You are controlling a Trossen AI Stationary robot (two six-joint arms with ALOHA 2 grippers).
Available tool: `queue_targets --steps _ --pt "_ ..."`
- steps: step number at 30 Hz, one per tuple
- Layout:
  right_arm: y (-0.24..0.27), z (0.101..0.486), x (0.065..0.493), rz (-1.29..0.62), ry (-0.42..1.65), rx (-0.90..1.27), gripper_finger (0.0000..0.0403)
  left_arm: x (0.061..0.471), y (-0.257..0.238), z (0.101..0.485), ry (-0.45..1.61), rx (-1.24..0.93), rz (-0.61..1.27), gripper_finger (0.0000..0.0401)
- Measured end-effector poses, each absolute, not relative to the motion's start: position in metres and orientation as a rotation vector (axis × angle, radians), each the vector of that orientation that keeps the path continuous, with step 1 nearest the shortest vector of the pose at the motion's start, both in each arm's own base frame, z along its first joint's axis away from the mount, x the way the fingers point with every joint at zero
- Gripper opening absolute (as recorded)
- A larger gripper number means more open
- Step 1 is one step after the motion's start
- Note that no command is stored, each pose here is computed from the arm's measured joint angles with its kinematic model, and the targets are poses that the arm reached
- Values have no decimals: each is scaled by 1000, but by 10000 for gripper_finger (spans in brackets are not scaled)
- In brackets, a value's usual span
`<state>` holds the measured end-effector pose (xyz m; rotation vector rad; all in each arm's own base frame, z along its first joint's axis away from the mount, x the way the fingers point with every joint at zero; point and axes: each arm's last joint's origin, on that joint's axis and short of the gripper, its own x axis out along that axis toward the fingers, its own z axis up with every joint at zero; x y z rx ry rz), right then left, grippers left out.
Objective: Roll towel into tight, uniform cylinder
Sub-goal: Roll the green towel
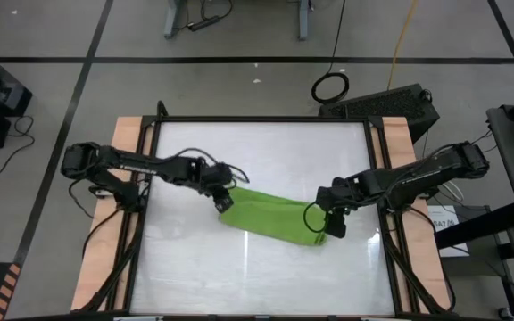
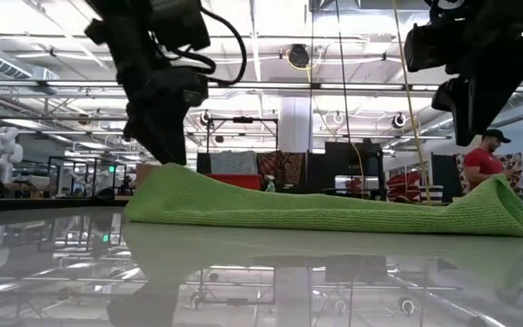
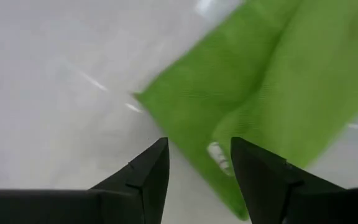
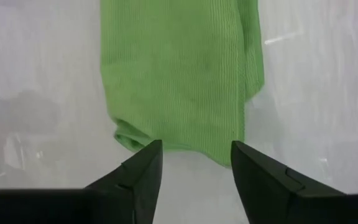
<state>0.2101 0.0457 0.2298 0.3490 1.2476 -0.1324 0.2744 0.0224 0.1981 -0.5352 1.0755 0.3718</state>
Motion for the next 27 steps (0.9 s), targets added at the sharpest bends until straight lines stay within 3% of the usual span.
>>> queue_targets --steps 10,19,23,27 --pt "46 231 213 -133 1210 348 160 270 57 192 1129 -827 213 176" --pt "45 232 216 -154 1170 320 151 281 61 164 1204 -930 88 171" --pt "45 232 216 -168 1164 311 148 288 61 159 1178 -938 21 124" --pt "45 232 216 -167 1160 307 148 295 64 162 1099 -888 -19 31"
